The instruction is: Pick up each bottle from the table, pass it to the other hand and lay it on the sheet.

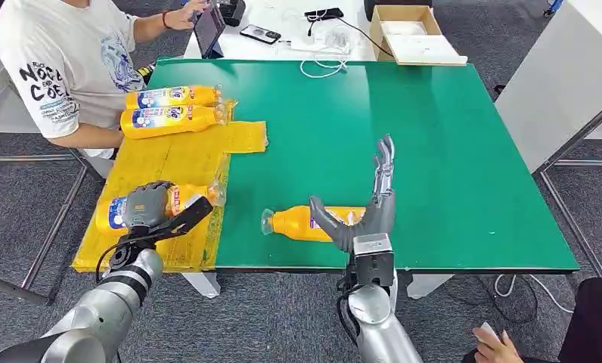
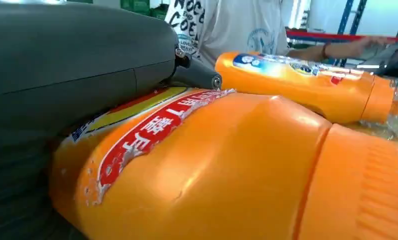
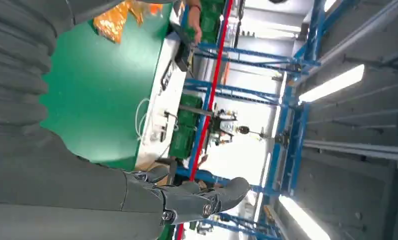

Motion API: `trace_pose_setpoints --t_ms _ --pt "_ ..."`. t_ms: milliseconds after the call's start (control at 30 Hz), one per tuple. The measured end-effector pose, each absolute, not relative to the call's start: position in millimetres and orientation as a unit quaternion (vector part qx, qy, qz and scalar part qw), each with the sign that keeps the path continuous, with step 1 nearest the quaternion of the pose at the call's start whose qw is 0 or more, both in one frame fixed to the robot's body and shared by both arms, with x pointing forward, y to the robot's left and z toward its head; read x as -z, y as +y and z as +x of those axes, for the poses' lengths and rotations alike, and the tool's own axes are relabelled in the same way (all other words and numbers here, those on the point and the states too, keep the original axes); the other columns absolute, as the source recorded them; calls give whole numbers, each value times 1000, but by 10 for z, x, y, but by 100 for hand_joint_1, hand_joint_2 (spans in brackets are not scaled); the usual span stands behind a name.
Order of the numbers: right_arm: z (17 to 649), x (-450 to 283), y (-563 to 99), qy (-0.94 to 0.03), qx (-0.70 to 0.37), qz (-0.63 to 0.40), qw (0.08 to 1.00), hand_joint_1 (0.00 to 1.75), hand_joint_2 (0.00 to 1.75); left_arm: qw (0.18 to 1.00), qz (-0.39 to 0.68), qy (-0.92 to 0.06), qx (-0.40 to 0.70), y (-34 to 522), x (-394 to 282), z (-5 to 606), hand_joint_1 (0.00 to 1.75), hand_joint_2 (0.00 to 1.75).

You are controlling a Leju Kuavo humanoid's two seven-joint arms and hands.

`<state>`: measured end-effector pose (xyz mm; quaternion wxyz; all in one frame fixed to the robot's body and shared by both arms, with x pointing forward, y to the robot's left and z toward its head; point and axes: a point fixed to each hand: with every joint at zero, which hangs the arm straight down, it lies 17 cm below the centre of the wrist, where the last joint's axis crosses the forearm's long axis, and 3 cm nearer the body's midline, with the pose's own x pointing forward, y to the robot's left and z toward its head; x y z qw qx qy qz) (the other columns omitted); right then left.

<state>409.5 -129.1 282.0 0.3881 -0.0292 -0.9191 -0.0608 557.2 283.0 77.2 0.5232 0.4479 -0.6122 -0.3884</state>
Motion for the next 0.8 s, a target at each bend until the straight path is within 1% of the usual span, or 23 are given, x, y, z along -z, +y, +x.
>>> trace_pose_setpoints --t_ms 67,100,133,167,333,367,500,667,800 --pt "4103 -2792 -1269 -918 58 -26 392 0 175 527 445 -607 394 2844 -731 5568 175 175" --pt "4111 -2773 -1253 -917 56 -23 394 0 175 531 442 -604 397 2843 -696 5561 112 175" --pt "4121 -2750 -1237 -916 54 -20 397 0 175 534 439 -601 400 2841 -670 5555 5 175" --pt "4129 -2733 -1225 -915 53 -19 400 0 175 537 437 -600 402 2840 -648 5551 0 175" --pt "4150 -2644 -1162 -911 46 -13 411 0 175 578 386 -599 397 2793 -508 5551 0 175" --pt "4152 -2633 -1157 -910 45 -13 412 0 175 582 381 -599 396 2792 -504 5559 0 0" --pt "4161 -2607 -1133 -908 44 -12 416 0 175 595 362 -601 392 2771 -463 5553 0 0" --pt "4179 -2559 -1116 -906 40 -7 421 0 175 627 300 -614 374 2685 -427 5567 0 0" --pt "4197 -2534 -1112 -905 38 -6 425 0 175 642 270 -621 360 2647 -422 5572 0 0"
